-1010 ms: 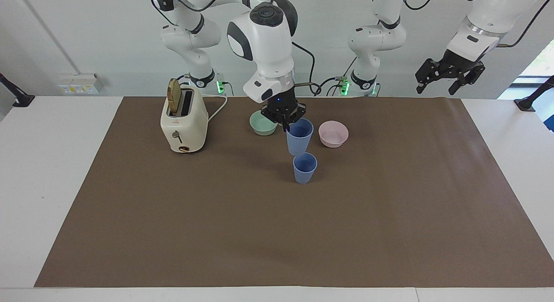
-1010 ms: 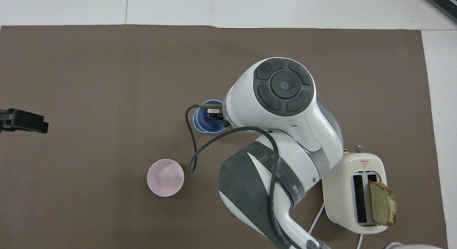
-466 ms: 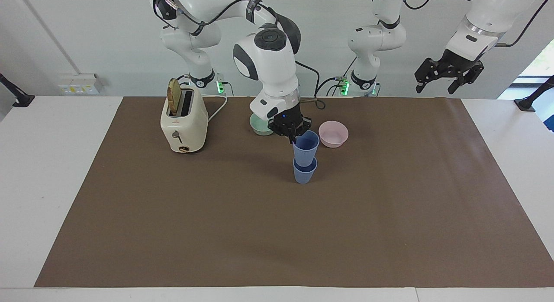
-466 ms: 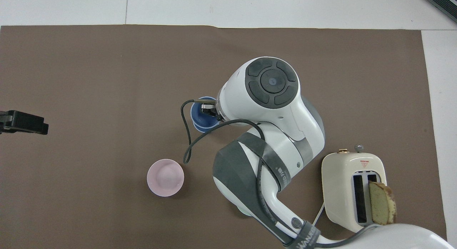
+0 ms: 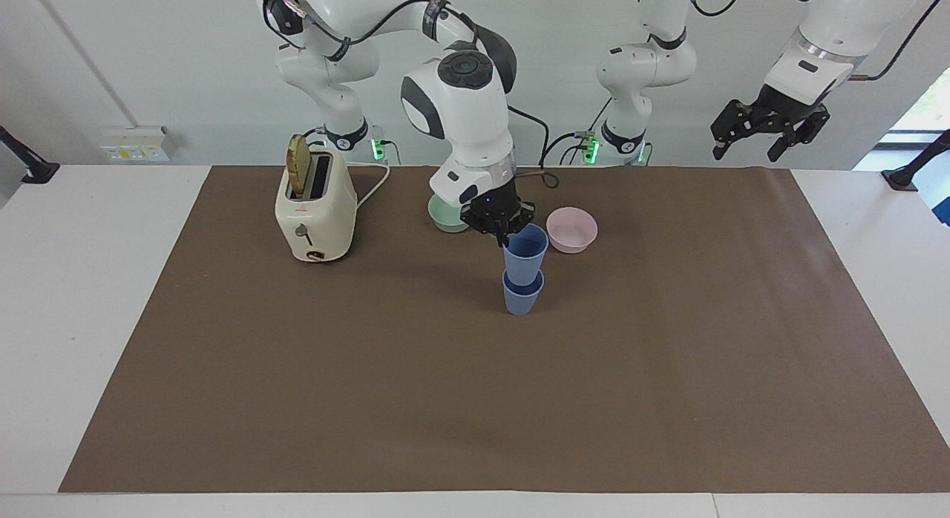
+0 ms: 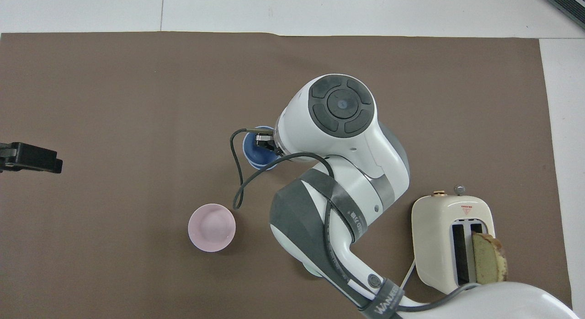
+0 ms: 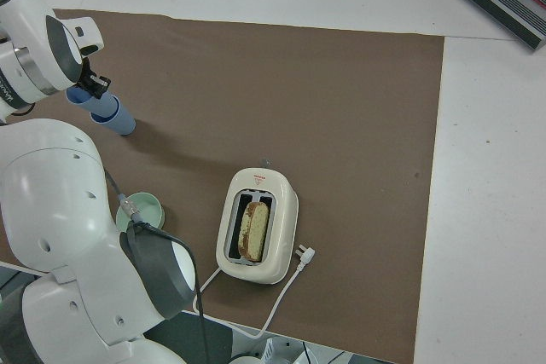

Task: Stack blue cups with both arms
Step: 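Open the right gripper and lift it off the stacked cups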

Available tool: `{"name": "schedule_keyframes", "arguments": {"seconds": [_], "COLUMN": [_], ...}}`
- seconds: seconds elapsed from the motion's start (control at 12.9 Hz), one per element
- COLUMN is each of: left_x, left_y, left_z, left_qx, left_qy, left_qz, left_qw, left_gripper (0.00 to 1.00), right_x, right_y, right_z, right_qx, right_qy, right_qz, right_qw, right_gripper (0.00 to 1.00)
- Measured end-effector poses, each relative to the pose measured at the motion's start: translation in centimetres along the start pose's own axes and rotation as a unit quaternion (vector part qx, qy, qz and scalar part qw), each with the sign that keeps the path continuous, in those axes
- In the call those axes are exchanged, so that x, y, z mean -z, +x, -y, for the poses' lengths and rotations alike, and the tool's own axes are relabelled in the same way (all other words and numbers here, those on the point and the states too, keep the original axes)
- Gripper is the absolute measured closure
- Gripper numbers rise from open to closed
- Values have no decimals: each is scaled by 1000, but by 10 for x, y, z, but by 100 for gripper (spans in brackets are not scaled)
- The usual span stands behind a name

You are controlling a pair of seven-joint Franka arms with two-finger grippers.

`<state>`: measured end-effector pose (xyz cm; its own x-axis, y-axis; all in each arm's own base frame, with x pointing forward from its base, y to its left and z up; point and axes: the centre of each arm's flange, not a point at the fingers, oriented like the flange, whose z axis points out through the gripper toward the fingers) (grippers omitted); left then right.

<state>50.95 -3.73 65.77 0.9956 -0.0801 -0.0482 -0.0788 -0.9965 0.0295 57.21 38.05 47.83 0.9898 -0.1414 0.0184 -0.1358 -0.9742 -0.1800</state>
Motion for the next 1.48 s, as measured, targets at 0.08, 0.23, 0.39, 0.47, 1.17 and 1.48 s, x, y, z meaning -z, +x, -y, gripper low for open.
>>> {"name": "schedule_keyframes", "arguments": {"seconds": [0.08,0.23,0.39,0.47,1.17,1.48], "left_x": [0,0,0,0,-1,-1], "left_y": [0,0,0,0,-1,-1], "left_z": [0,0,0,0,0,0], "left_qx": [0,0,0,0,0,0], "left_qy": [0,0,0,0,0,0], "left_qz": [0,0,1,1,1,1], "left_qw": [1000,1000,1000,1000,1000,1000], "left_gripper": [0,0,0,0,0,0], "right_x": [-3,-8,-14,-18,-33,13], "right_y": [1,2,1,0,-5,-7], "right_z": [0,1,3,5,9,1], "right_qx": [0,1,2,4,8,6], "right_qy": [0,2,4,5,2,-9], "right_qz": [0,1,3,4,11,-11], "right_qw": [1000,1000,1000,1000,1000,1000], "right_gripper": [95,95,95,95,56,10]}}
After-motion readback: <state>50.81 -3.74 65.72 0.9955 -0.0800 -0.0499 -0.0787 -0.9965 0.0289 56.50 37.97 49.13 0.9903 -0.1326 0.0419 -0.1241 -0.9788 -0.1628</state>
